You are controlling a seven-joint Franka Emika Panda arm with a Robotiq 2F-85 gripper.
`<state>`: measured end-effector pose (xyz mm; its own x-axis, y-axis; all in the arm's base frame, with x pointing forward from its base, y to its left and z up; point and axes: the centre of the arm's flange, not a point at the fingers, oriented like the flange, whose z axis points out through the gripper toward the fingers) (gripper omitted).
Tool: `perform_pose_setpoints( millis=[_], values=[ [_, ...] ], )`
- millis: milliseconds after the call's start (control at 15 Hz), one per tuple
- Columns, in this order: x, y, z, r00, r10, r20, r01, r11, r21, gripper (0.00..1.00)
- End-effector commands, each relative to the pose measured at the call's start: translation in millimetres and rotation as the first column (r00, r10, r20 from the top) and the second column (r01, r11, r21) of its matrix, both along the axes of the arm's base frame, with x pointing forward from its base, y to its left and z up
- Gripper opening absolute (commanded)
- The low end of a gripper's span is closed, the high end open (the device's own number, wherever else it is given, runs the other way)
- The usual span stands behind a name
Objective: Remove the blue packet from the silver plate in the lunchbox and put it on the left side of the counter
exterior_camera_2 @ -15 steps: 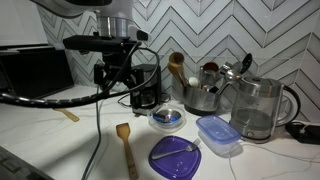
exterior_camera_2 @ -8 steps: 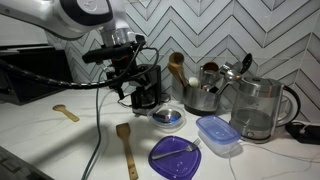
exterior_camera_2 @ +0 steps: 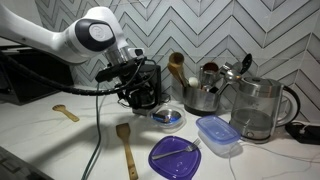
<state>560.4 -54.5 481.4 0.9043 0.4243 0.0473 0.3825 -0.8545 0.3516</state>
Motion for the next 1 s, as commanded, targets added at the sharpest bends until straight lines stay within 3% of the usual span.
perform_pose_setpoints(
  millis=[0,400,800,933],
  values=[
    [4.2,3.4,-23.6,1.000,0.003,0.018,-0.003,1.000,-0.002,1.00],
    [7.2,3.0,-19.4,1.000,0.007,0.005,-0.007,1.000,0.001,1.00],
    [24.2,11.2,-30.4,0.996,0.032,0.087,-0.029,0.999,-0.036,1.00],
    [28.9,11.5,-36.9,0.994,0.025,0.103,-0.020,0.999,-0.047,0.93]
  ],
)
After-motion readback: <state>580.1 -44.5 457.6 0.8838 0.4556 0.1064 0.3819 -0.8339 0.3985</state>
